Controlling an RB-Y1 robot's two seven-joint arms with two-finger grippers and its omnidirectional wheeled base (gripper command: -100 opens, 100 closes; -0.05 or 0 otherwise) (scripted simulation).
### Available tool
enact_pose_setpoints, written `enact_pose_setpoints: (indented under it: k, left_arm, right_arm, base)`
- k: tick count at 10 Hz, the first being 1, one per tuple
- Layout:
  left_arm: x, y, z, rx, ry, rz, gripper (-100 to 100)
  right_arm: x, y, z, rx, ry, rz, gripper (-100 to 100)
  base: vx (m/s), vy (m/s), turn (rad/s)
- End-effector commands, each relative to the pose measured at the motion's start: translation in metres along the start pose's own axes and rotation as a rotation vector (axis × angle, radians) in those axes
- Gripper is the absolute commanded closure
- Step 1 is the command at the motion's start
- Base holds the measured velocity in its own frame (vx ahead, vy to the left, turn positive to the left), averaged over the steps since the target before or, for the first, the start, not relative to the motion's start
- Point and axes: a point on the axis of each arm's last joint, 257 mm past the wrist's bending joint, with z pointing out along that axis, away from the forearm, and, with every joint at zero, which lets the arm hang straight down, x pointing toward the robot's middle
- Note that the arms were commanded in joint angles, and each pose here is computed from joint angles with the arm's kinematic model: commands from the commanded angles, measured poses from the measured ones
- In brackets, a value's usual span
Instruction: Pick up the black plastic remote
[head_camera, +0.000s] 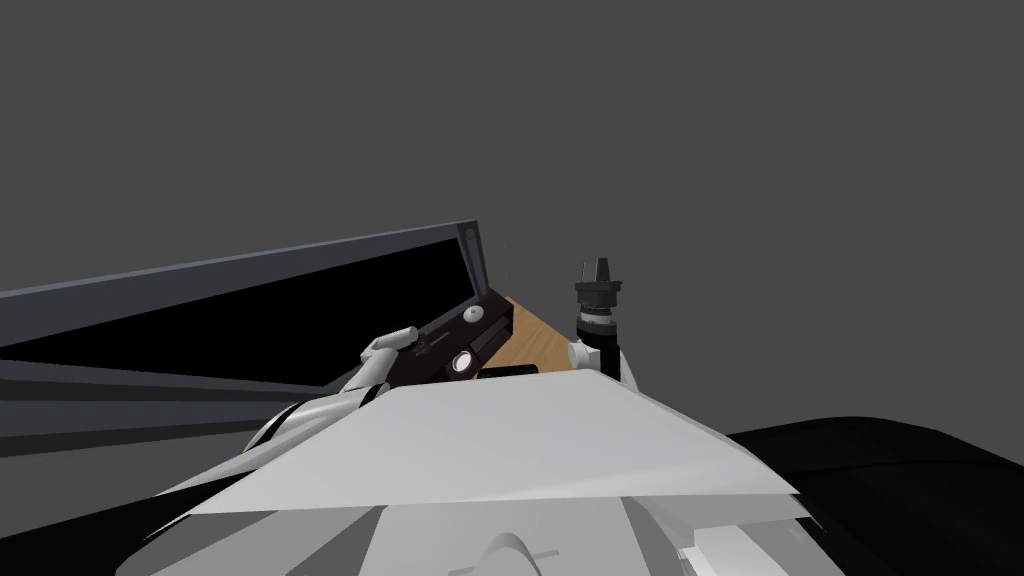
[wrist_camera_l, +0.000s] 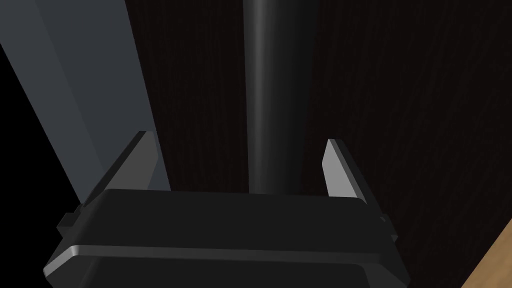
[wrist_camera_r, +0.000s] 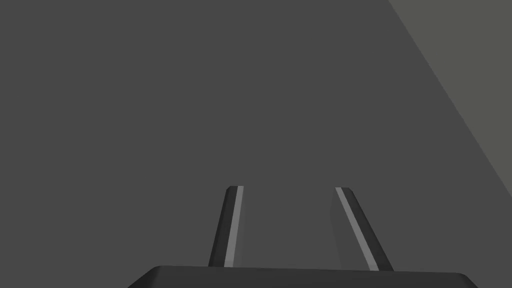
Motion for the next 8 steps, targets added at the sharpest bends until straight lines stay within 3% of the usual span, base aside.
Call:
enact_pose_setpoints:
  k: [1,8]
  left_arm:
    - [-0.006,0.007,-0.001,-0.058,-0.015,-0.029,-100]
    - [-0.028,0.045,-0.004,-0.247,-0.065,-0.114,-100]
  right_arm:
    - [0.000,0.000,0.000,0.000,0.000,0.000,0]
    - [0.000,0.000,0.000,0.000,0.000,0.000,0]
  base:
    - [0.028,0.000,-0.230]
    - [0.023,0.007,-0.126]
